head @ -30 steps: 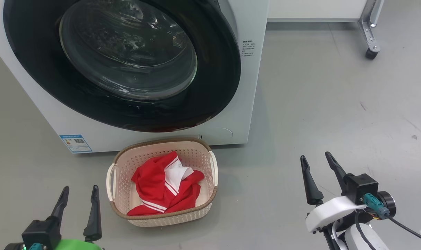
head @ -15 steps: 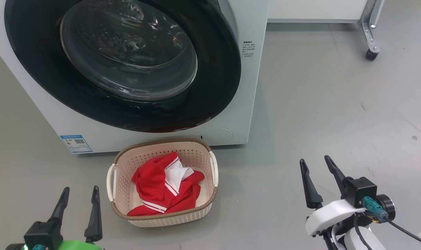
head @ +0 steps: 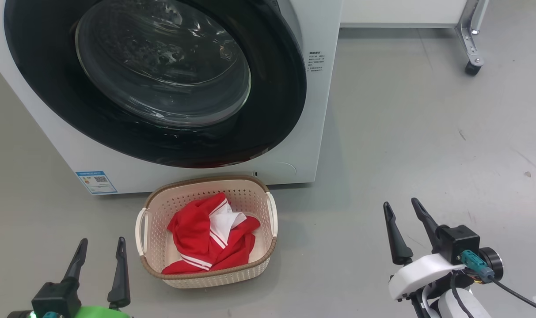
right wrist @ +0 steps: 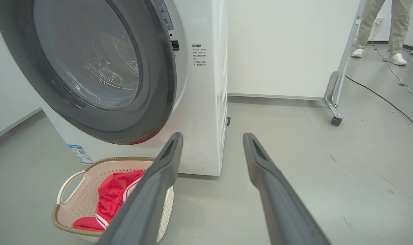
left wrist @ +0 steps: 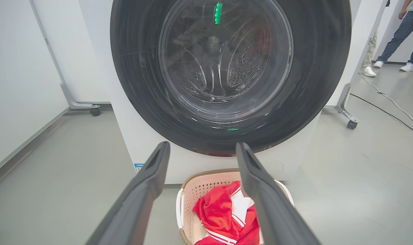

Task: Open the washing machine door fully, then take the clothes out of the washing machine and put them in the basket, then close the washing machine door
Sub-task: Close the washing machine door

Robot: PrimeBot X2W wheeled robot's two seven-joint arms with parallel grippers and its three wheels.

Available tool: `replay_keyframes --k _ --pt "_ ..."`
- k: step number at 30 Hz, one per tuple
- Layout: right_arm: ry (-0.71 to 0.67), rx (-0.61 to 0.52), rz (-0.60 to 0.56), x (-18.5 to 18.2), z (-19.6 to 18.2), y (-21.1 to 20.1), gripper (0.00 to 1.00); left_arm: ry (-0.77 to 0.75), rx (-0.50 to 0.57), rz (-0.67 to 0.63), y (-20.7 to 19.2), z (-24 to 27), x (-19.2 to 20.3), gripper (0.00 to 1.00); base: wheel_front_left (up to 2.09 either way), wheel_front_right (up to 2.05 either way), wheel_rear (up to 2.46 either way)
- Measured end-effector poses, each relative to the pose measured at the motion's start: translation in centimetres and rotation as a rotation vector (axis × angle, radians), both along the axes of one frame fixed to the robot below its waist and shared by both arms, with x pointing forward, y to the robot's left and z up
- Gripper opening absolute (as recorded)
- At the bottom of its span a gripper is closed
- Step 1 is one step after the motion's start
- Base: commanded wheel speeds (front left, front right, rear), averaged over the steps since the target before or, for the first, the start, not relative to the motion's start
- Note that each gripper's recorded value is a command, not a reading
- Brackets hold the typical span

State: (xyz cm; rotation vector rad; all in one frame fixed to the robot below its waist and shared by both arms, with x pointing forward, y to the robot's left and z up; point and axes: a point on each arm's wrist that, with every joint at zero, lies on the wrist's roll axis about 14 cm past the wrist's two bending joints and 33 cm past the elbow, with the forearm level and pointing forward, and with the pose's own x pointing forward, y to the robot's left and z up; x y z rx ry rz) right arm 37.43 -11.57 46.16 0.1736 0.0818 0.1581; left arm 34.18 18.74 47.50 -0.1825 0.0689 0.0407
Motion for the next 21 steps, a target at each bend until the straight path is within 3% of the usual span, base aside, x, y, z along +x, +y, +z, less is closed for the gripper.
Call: replay_keyframes --k 1,10,21 --pt "0.000 0.000 0.000 0.0 0.0 0.0 0.00 -0.001 0.000 0.002 0.0 0.0 0.0 1.00 0.00 0.00 0.00" --pt "-0.003 0.011 0.031 0.8 0.0 0.8 0.00 0.009 0.002 0.008 0.1 -0.3 -0.1 1.00 0.00 0.00 0.00" --pt "-0.139 -0.001 0.185 5.3 4.1 4.8 0.00 0.001 0.007 0.041 1.1 -0.1 0.3 1.00 0.00 0.00 0.00"
